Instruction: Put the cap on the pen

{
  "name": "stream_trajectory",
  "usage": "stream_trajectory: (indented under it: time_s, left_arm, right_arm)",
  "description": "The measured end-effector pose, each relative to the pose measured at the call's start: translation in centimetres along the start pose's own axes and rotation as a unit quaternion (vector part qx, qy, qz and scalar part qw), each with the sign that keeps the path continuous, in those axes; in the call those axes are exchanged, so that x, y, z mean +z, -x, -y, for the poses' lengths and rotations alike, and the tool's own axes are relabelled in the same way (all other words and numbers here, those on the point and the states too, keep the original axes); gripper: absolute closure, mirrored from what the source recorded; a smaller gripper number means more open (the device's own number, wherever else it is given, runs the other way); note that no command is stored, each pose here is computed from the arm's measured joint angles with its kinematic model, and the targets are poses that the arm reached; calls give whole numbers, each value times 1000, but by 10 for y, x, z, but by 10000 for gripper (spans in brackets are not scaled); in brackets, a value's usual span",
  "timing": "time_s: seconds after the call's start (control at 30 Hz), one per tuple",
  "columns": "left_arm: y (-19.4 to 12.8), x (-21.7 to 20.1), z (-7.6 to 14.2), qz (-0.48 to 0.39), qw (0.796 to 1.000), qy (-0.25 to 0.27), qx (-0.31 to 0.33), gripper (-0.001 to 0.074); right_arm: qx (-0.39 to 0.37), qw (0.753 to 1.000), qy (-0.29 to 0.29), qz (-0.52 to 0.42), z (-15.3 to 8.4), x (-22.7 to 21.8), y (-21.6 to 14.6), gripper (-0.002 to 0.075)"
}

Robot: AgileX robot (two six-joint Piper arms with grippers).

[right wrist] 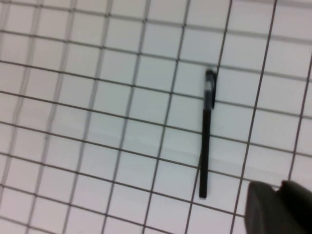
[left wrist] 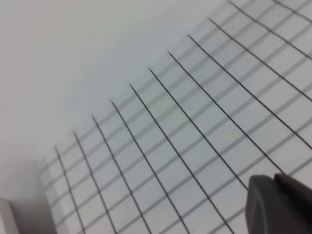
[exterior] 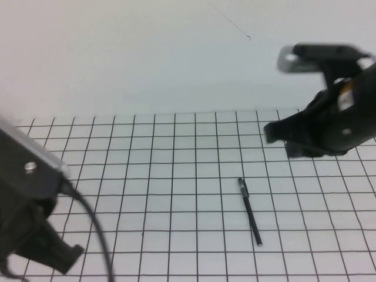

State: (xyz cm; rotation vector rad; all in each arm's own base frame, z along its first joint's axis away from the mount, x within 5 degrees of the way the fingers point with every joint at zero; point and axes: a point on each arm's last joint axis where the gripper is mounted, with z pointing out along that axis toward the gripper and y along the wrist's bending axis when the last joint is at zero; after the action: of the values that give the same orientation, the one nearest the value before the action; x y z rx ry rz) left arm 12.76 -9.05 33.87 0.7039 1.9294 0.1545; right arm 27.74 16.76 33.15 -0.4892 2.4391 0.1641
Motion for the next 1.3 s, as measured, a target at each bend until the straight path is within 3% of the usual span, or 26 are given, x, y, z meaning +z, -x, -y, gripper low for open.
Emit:
stream_trajectory:
  time_s: [0.1, 0.27, 0.6, 0.77, 1.3]
  left_arm:
    - [-5, -11, -9, 38, 999, 5, -1, 735]
    - [-18, -29, -20, 87, 996, 10, -3, 735]
    - [-54, -34, -21, 99, 995, 8, -5, 735]
    - [-62, -29, -17, 89, 996, 6, 1, 735]
    - [-62, -29, -17, 93, 995, 3, -28, 735]
  right_arm:
    - [-23, 998, 19, 48, -7, -42, -4, 703]
    - [-51, 994, 46, 91, -11, -80, -34, 725]
    - [-79, 990, 30, 109, 14, -87, -129, 727]
    - [-77, 989, 30, 127, 21, -87, -161, 727]
    - [-89, 983, 16, 161, 34, -97, -196, 727]
